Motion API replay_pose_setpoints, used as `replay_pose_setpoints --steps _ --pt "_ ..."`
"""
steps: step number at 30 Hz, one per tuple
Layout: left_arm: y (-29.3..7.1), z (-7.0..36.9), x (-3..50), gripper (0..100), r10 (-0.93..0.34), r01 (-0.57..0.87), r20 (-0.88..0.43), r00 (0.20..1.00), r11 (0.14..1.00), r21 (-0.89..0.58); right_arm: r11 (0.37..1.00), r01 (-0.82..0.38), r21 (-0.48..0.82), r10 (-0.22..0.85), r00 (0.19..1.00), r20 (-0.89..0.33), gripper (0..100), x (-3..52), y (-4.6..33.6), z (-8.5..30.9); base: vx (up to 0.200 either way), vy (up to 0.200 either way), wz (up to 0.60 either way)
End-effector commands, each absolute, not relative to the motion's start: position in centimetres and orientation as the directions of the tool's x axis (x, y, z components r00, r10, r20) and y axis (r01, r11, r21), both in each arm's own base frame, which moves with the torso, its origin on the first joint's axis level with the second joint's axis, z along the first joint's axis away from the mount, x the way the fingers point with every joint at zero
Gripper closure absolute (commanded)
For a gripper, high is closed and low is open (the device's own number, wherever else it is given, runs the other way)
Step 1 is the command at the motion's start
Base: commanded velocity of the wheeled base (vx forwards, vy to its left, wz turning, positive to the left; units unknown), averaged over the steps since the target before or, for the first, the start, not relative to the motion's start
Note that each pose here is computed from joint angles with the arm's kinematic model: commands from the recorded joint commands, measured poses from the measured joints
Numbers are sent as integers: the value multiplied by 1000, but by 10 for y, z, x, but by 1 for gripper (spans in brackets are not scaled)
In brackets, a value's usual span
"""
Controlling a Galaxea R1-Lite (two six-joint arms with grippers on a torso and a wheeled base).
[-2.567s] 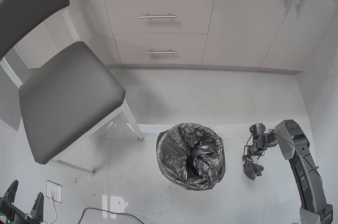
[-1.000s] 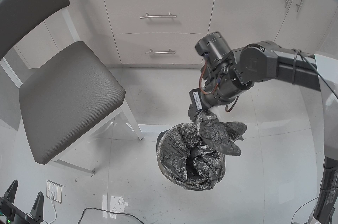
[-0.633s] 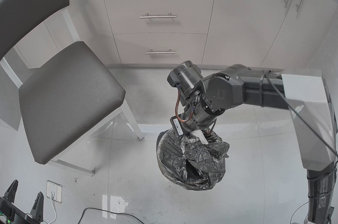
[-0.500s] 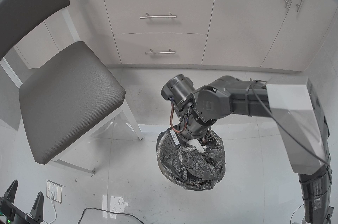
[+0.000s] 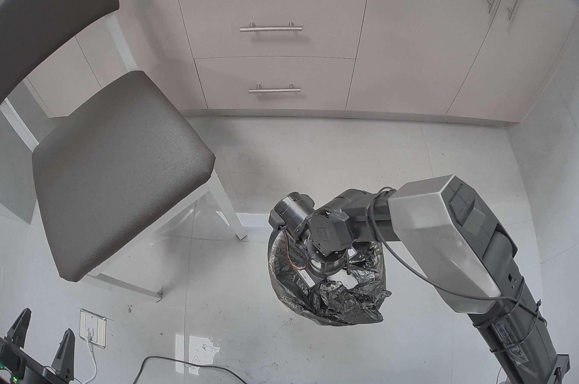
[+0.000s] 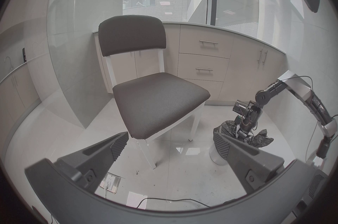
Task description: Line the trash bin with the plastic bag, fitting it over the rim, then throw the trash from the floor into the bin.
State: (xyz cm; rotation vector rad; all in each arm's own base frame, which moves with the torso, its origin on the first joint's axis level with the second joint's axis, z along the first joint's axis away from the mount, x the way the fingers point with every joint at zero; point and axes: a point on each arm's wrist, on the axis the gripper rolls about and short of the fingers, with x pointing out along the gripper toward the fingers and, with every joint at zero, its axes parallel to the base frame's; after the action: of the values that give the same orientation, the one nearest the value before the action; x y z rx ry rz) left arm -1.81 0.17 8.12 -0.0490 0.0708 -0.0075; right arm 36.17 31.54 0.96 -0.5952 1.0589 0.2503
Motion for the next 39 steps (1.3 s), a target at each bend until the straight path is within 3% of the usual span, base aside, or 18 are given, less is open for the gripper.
replay_pose_setpoints --steps 1,4,9,16,23,24,39 --pt "2 81 -18 0 -9 6 -72 997 999 -49 810 -448 -378 -68 569 -820 100 373 319 6 0 0 0" --pt "2 81 -18 0 -9 6 -72 997 999 -49 803 -455 -385 -7 640 -769 100 379 325 23 0 0 0" --pt "2 81 -18 0 -9 6 -72 997 999 -49 809 -446 -383 36 687 -726 100 378 330 44 0 0 0" --pt "2 81 -18 0 -9 6 -72 997 999 -49 819 -420 -391 55 736 -675 100 375 338 56 0 0 0" --pt "2 81 -18 0 -9 6 -72 997 999 -49 812 -430 -395 60 734 -676 100 372 342 54 0 0 0" --pt "2 81 -18 0 -9 6 -72 997 999 -49 810 -430 -398 56 734 -677 0 373 341 53 0 0 0" --pt "2 81 -18 0 -9 6 -72 997 999 -49 809 -427 -403 49 733 -678 0 376 338 51 0 0 0"
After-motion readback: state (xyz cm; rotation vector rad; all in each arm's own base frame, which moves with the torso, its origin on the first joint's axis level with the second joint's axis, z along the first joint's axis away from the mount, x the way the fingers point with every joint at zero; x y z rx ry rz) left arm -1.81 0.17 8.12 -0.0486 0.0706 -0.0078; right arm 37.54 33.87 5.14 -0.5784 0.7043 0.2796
